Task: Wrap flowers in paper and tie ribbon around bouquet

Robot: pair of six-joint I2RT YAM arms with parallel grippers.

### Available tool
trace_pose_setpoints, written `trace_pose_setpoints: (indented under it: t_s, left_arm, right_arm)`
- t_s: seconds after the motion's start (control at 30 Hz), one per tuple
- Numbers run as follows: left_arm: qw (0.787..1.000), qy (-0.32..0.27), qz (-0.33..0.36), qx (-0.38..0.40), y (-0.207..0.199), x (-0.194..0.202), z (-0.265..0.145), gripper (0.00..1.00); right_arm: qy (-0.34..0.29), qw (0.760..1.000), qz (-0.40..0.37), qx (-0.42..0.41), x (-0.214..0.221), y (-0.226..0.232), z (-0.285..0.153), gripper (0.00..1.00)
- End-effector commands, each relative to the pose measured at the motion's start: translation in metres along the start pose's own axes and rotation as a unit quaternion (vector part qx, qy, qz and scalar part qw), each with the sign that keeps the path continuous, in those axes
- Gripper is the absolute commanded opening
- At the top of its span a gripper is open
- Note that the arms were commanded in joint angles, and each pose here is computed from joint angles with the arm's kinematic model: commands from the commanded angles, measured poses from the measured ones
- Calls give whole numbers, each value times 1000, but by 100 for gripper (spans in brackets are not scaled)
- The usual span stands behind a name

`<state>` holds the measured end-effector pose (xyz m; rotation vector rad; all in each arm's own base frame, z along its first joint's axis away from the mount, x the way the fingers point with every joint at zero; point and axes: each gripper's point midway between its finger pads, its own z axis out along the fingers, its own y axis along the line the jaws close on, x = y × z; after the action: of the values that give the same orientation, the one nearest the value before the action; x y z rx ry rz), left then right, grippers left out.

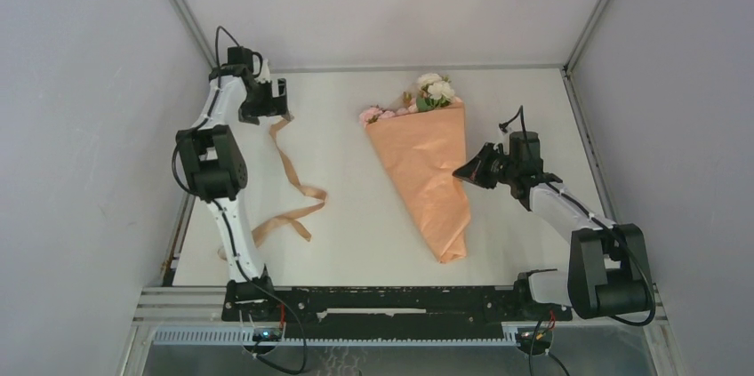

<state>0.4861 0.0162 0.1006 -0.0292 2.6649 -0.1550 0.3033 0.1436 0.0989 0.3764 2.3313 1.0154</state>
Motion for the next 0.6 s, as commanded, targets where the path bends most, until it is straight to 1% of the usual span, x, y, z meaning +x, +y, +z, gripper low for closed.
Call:
trace_pose_setpoints:
  t_s: [0.0, 0.03, 0.13, 0.17, 0.2, 0.23, 0.27, 0.3, 0.33, 0.37, 0.4, 0.43, 0.47, 0.5, 0.53, 0.57]
  left_arm:
    - [996, 46, -78, -7, 9, 5, 35, 100]
    - [995, 53, -81, 0, 8, 8, 41, 99]
    - [994, 62, -83, 17, 0, 15, 52, 91]
    - [994, 65, -85, 23, -2, 16, 55, 85]
    - [993, 68, -87, 28, -4, 17, 56, 78]
    - [993, 69, -88, 32, -5, 18, 57, 67]
    - [993, 71, -87, 34, -6, 19, 58, 49]
    - [993, 73, -86, 39, -7, 21, 58, 29]
    - [993, 73, -80, 48, -11, 21, 55, 3]
    - [993, 71, -67, 65, -19, 23, 51, 0]
    - [993, 65, -40, 84, -32, 25, 44, 0]
    - [992, 65, 11, 110, -49, 32, 37, 0]
    - [985, 67, 79, 135, -72, 43, 28, 0]
    - [972, 83, 151, 161, -95, 64, 18, 0]
    - [952, 96, 223, 186, -114, 87, 6, 0]
    - [928, 111, 289, 209, -132, 112, -7, 0]
  right_arm:
    - [-34, 999, -31, -14, -23, 18, -8, 0]
    - [-34, 999, -32, -14, -23, 18, -9, 0]
    - [-31, 999, -32, -8, -21, 16, -8, 0]
    - [-30, 999, -31, -7, -21, 14, -8, 0]
    - [-29, 999, -29, -6, -20, 14, -7, 0]
    - [-28, 999, -29, -7, -20, 13, -7, 0]
    - [-27, 999, -28, -9, -20, 14, -6, 0]
    - [-27, 999, -27, -9, -21, 14, -6, 0]
    - [-27, 999, -25, -11, -21, 15, -6, 0]
    - [-27, 999, -23, -13, -21, 15, -5, 0]
    - [-27, 999, -20, -17, -22, 17, -5, 0]
    - [-28, 999, -17, -20, -23, 18, -5, 0]
    - [-26, 999, -11, -22, -23, 18, -5, 0]
    - [-27, 999, -8, -24, -24, 19, -5, 0]
    - [-26, 999, -6, -24, -26, 20, -5, 0]
    - [-26, 999, -4, -25, -27, 21, -5, 0]
